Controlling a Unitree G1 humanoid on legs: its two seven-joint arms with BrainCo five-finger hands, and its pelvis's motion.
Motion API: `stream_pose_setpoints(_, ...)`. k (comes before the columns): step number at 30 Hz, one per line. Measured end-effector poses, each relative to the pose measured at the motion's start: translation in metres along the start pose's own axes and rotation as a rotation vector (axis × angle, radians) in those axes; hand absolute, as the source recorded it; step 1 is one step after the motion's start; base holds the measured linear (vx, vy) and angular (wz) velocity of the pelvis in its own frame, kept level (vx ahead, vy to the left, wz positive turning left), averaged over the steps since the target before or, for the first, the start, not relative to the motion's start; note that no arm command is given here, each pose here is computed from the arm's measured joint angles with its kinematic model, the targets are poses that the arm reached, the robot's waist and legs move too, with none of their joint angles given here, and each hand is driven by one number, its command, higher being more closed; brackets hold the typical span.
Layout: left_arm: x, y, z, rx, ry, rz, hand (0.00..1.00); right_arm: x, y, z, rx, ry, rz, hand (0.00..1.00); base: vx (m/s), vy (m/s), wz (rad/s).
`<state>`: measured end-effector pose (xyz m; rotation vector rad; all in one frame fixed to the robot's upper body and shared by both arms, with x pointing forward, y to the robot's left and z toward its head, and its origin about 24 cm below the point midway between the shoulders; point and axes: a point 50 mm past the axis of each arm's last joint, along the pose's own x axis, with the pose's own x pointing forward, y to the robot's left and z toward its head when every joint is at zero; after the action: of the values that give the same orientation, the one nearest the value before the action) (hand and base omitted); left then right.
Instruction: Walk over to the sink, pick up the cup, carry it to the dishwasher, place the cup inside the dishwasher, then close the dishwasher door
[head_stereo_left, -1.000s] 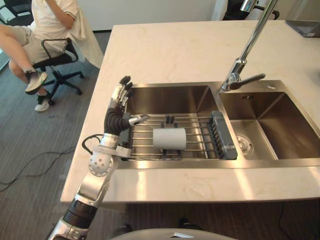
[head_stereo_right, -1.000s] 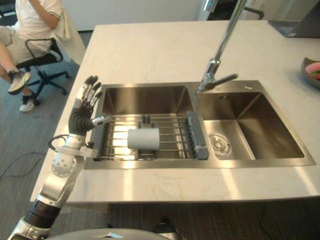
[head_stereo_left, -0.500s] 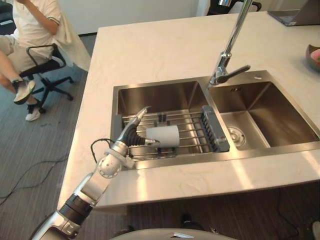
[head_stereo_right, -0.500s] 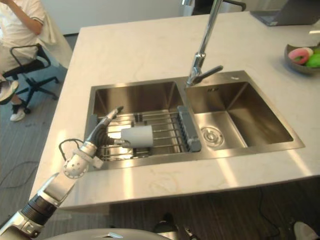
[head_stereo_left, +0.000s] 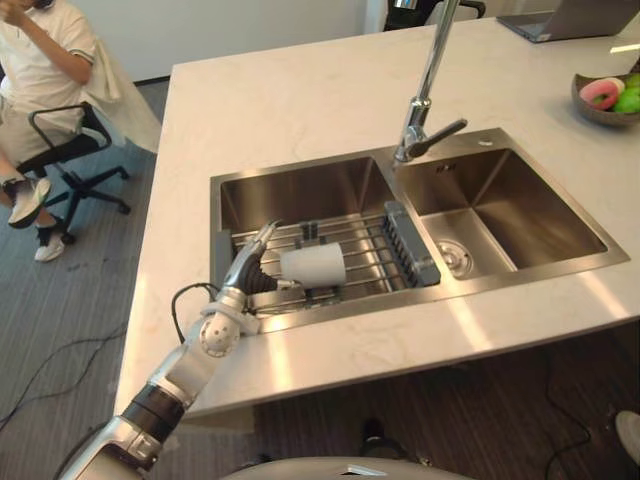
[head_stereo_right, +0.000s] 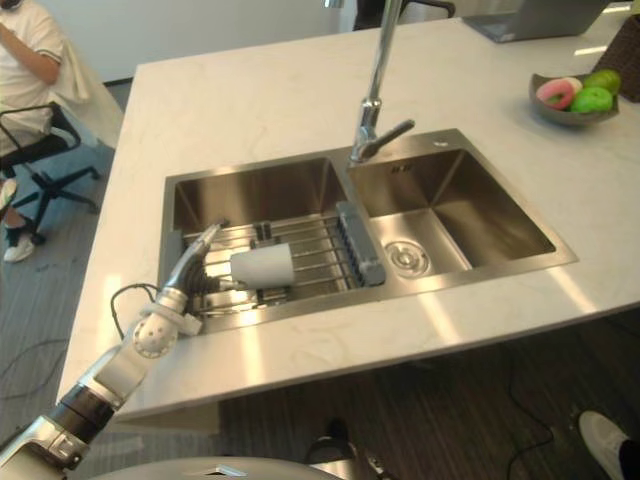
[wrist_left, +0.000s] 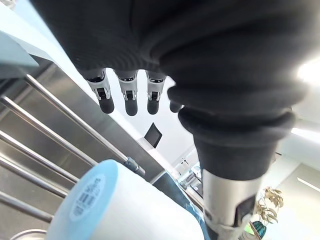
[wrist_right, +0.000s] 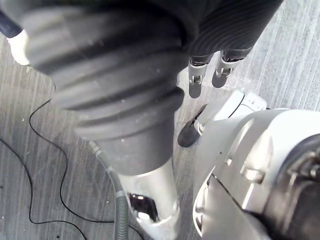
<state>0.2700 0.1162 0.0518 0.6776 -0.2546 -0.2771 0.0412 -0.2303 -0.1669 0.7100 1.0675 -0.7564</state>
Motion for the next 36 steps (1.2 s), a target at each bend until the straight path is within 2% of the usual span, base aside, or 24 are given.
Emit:
stream_pose_setpoints(13, 0.006, -0.009, 0.000, 0.036, -0.011, -0.046, 0.00, 0.000, -0.002, 0.000, 0.025, -0.004, -0.007, 0.00, 0.00, 0.000, -0.04)
stream_pose_setpoints(26, 0.008, -0.027, 0.010, 0.111, -0.079, -0.156, 0.00, 0.000, -0.004, 0.001, 0.040, -0.012, -0.006, 0.00, 0.00, 0.000, 0.00)
stream_pose_setpoints(36, 0.017, -0.027, 0.001, 0.180, 0.042, -0.217, 0.00, 0.000, -0.002, 0.003, 0.059, -0.021, -0.002, 0.00, 0.00, 0.000, 0.00)
